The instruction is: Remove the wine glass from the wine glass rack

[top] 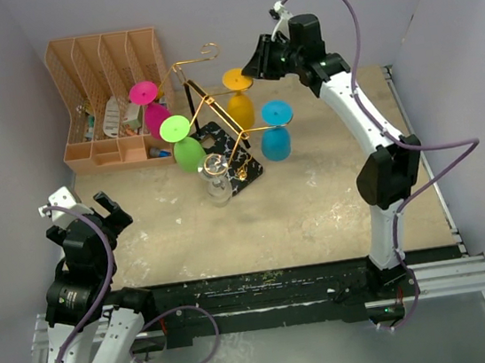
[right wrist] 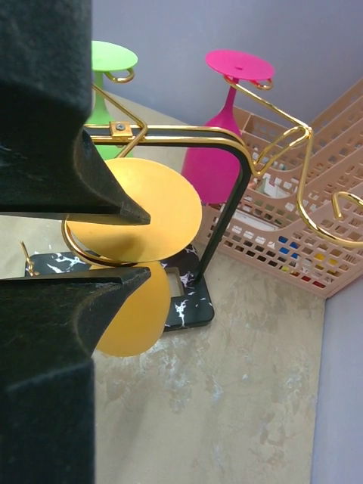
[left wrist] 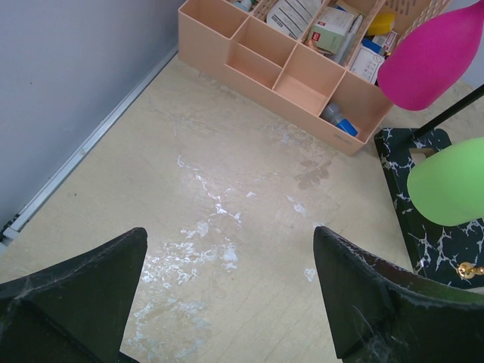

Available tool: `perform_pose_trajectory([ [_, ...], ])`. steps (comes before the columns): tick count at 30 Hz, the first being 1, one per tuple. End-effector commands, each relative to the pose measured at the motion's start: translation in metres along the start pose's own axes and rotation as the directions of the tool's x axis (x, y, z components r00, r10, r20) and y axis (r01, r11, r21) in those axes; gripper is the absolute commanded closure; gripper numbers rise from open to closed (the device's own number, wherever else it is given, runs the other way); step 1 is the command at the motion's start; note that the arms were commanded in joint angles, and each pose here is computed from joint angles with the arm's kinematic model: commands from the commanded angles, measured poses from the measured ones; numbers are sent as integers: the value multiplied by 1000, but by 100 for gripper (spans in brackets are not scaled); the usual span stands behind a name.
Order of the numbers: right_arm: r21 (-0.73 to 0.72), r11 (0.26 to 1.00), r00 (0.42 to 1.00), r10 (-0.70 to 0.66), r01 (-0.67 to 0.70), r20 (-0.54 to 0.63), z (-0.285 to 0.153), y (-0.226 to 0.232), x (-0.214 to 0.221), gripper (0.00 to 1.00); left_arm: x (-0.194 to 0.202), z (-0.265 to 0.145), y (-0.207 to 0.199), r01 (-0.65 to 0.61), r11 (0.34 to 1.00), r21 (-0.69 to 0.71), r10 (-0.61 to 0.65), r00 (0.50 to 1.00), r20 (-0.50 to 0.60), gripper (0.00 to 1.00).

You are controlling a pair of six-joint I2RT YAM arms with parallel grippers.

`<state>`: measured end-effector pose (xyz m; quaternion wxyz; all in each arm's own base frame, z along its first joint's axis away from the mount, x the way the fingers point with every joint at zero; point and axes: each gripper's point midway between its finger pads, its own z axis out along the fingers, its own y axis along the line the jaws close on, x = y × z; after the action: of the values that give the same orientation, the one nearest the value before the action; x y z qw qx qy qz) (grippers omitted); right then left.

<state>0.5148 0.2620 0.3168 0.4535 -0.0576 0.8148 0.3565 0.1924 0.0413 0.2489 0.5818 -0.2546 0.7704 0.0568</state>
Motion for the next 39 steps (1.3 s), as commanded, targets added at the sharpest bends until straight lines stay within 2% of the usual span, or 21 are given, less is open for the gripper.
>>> perform_pose_trajectory([
  [1,-77,995,993,-54,63,108,-30,37,-35,69,-7,1,-6,12,1000,22,-12,1000,29,7],
  [15,-127,990,994,-40,53,101,-29,46,-32,69,-7,1,-6,11,1000,23,-12,1000,29,7],
  [17,-103,994,994,-36,47,106,-29,41,-33,69,-7,1,-6,11,1000,24,-11,1000,28,7],
  [20,-8,999,989,-39,40,143,-32,27,-39,63,-7,1,-6,11,1000,25,-12,1000,29,6],
  [22,19,999,987,-48,45,155,-34,22,-41,61,-7,1,-6,12,1000,23,-12,999,30,6],
  [39,-22,998,993,-59,61,106,-23,25,-31,63,-7,1,-7,10,1000,25,-11,1000,27,6],
])
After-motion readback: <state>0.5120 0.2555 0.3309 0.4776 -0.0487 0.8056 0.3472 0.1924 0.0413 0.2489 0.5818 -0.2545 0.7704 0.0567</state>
